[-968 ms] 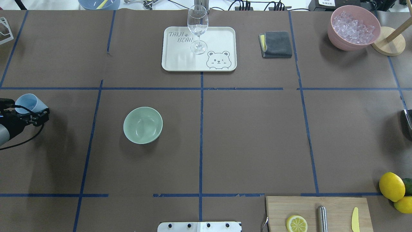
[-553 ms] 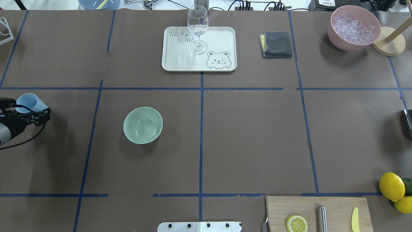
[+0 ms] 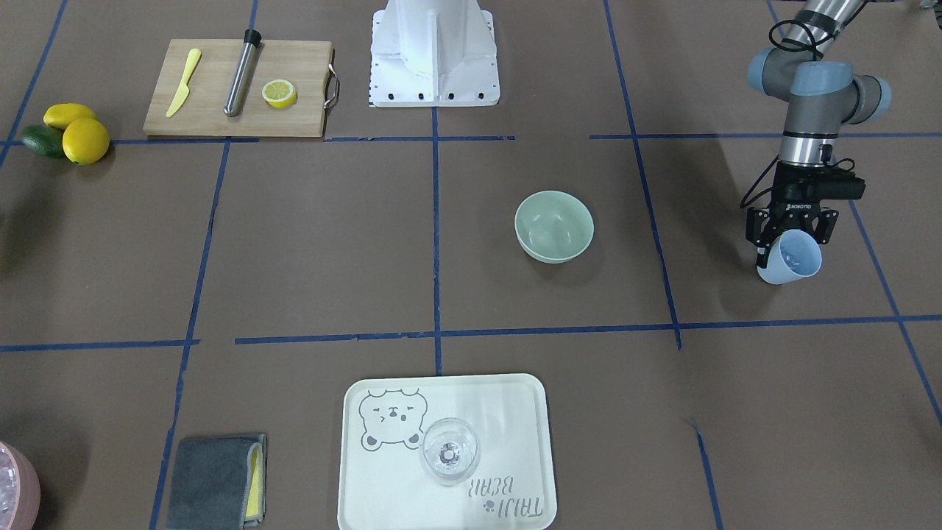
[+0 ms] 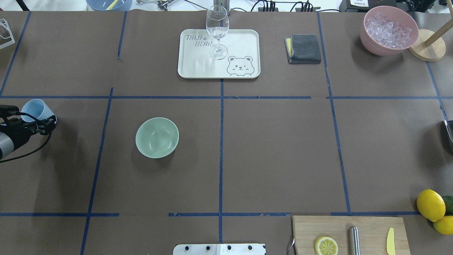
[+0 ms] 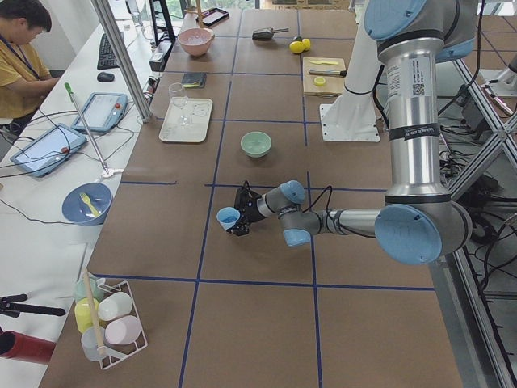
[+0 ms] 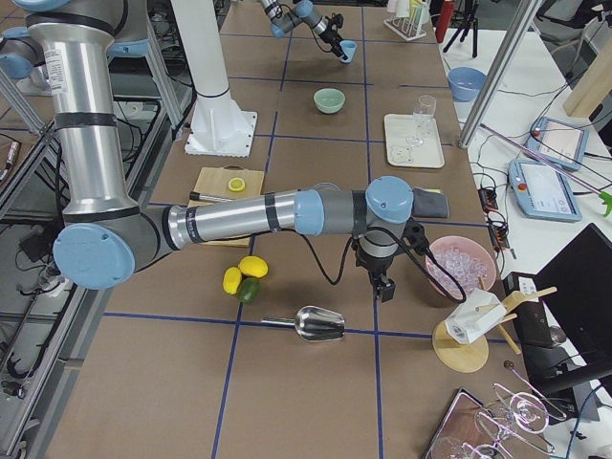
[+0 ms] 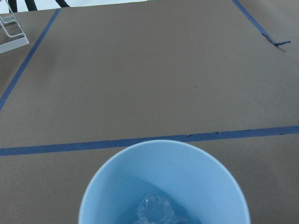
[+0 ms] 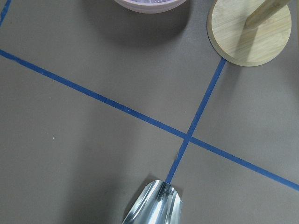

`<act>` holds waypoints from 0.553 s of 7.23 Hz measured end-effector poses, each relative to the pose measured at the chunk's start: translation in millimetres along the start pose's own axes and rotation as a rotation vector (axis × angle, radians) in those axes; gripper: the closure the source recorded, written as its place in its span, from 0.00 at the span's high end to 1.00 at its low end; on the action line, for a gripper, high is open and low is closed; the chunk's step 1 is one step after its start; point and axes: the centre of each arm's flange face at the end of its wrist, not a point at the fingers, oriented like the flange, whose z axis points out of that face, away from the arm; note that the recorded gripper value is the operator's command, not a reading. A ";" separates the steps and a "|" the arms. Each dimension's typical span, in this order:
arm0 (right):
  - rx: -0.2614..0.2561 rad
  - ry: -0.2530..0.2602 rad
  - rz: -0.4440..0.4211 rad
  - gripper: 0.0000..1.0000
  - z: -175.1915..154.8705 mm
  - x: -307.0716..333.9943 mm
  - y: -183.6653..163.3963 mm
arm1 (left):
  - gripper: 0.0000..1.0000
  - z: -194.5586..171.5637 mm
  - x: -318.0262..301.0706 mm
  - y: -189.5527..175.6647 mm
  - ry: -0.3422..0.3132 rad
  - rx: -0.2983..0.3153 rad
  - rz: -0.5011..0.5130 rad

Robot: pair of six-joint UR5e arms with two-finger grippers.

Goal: Pour ice into bowl

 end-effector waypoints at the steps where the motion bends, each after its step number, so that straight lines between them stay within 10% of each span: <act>1: 0.000 0.000 -0.001 1.00 -0.1 -0.1 -0.2 | 0.00 -1.7 10.9 -6.9 0.020 0.011 -0.001; 4: -0.003 -0.001 0.002 1.00 1.9 0.9 2.7 | 0.00 -16.3 67.0 -44.9 0.116 0.090 0.197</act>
